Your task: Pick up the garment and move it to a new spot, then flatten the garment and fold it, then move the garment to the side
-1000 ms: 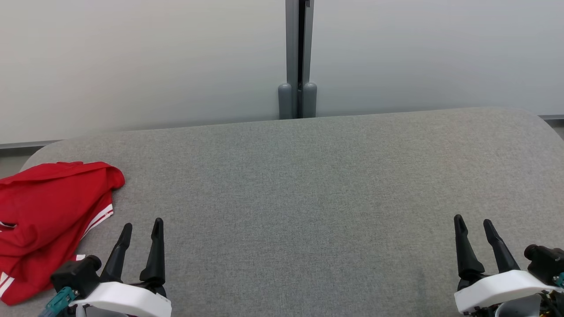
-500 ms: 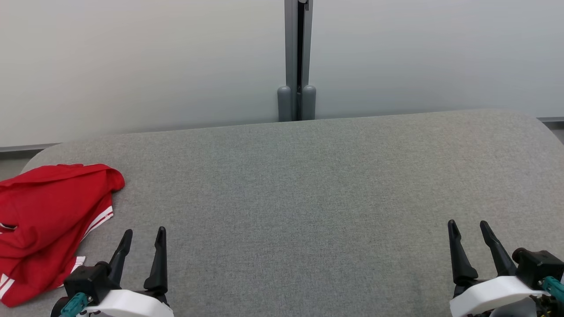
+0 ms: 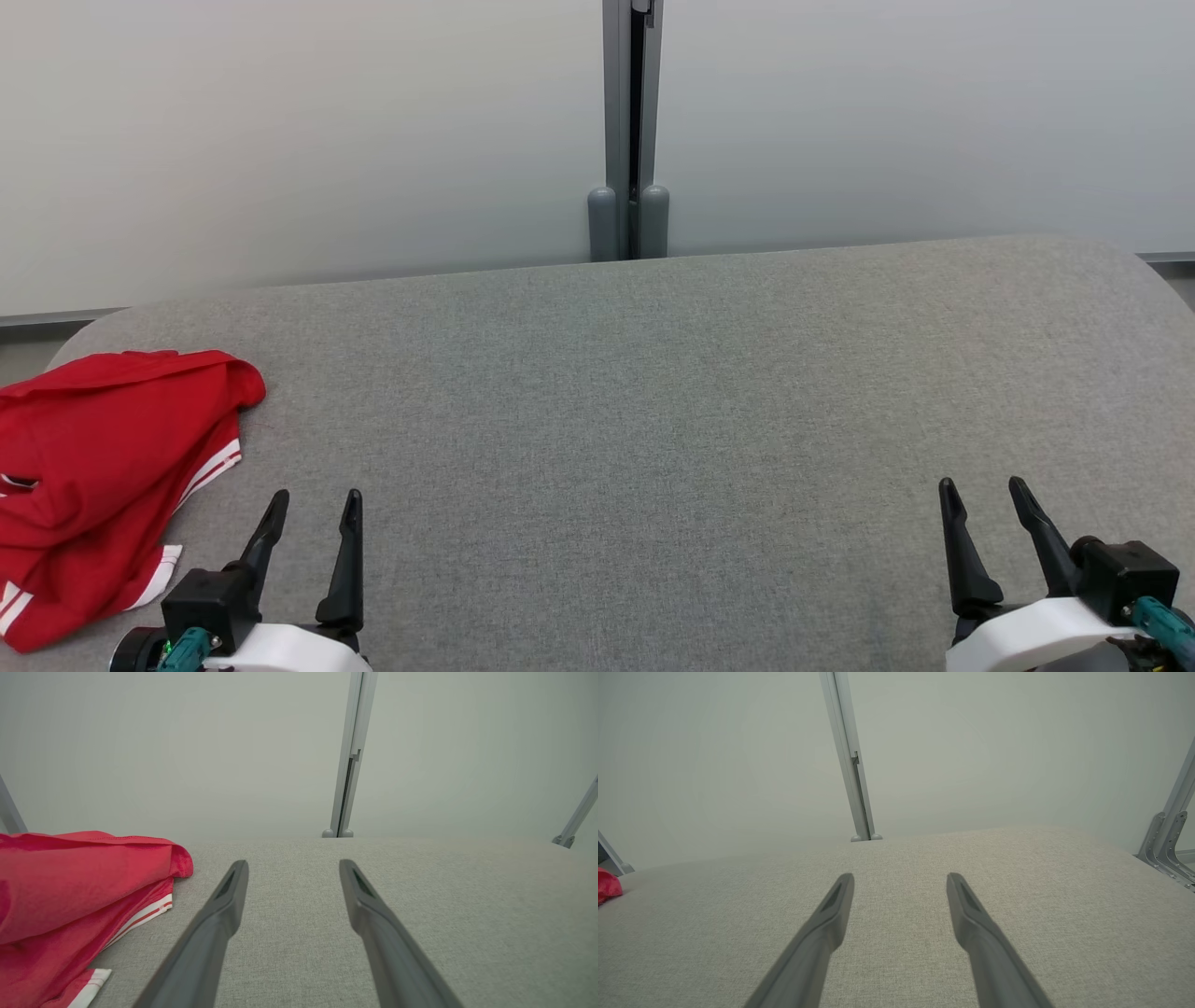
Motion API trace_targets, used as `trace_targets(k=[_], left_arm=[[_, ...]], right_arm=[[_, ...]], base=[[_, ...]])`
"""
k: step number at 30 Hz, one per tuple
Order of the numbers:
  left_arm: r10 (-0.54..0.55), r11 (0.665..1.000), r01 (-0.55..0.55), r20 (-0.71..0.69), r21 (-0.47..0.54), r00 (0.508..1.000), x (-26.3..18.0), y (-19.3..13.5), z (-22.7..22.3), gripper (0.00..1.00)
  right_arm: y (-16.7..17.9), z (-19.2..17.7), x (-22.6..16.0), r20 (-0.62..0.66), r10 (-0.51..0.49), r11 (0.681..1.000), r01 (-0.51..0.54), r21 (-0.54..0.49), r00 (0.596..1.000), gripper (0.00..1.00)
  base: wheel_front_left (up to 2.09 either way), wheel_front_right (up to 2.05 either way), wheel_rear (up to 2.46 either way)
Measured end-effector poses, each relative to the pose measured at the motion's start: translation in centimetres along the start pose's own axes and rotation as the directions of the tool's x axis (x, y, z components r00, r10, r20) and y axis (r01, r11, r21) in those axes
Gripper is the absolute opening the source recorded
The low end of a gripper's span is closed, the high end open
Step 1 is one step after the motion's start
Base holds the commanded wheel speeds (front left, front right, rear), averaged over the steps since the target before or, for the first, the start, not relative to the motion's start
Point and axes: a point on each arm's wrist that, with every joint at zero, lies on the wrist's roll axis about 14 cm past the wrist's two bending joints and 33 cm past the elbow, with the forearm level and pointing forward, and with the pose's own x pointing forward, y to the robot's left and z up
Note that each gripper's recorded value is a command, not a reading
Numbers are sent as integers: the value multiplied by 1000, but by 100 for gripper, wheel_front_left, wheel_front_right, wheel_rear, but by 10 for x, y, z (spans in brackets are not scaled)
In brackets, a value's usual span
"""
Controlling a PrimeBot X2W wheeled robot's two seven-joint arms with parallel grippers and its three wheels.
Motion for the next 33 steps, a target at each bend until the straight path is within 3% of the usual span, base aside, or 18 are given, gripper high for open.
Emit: trace_targets(k=[26,33], left_arm=[[-6,995,5,4,98,1000,-5,-1,-7,100],[29,997,-29,-5,78,1000,-9,9,-11,100]], right_arm=[[8,-7,-4,-19,34,997,-36,-73,999,100],[11,-8,0,-24,45,997,-47,-63,999,100]], base=[[0,0,0],[0,0,0]])
